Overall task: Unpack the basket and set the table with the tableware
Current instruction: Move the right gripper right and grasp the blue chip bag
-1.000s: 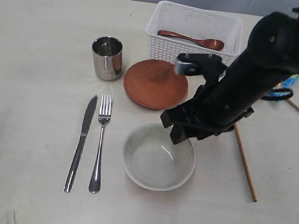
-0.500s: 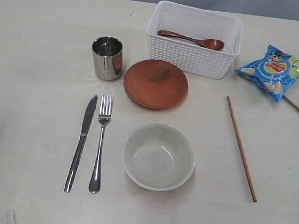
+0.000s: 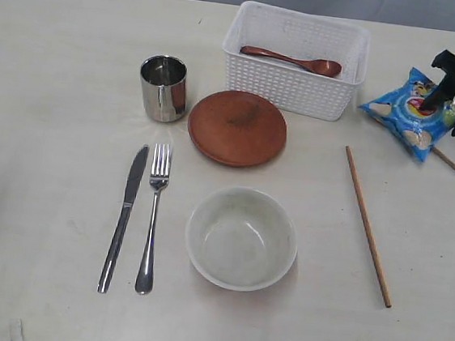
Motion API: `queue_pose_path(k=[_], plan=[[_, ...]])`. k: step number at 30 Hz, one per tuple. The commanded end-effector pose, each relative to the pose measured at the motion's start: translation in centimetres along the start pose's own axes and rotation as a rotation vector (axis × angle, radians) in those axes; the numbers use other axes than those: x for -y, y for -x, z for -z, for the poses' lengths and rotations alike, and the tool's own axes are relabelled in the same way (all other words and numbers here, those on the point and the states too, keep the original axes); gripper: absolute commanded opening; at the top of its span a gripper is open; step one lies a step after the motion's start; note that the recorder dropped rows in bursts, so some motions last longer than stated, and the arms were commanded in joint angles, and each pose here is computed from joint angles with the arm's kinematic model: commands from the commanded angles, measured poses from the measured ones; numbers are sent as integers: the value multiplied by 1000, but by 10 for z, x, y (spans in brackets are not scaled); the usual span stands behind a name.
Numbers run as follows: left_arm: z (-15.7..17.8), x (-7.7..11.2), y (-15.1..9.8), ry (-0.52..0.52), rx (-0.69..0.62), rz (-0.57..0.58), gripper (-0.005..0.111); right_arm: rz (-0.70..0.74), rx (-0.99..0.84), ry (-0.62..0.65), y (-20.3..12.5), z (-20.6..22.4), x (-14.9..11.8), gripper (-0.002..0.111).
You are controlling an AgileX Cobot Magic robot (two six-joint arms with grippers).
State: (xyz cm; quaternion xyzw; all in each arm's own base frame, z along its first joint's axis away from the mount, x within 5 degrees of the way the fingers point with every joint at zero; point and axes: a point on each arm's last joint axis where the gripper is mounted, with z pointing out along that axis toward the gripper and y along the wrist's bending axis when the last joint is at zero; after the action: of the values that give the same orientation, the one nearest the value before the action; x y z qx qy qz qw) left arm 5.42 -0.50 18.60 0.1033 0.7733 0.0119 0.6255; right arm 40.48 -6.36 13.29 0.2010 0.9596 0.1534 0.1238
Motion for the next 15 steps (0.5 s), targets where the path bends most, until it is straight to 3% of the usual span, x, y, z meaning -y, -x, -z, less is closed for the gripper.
queue_pose_path(k=[1,4,5,11,15], plan=[[0,0,0,2,8,16,0,37,-2,-1,2,-2,2,36],[0,0,0,2,8,16,0,52,1,5,3,5,-1,3],[0,0,0,2,8,16,0,54,9,11,5,9,-3,0],[0,0,0,2,8,16,0,111,48,38,3,49,-18,0],[0,0,0,2,8,16,0,166,-5,87,-17,73,-29,0]])
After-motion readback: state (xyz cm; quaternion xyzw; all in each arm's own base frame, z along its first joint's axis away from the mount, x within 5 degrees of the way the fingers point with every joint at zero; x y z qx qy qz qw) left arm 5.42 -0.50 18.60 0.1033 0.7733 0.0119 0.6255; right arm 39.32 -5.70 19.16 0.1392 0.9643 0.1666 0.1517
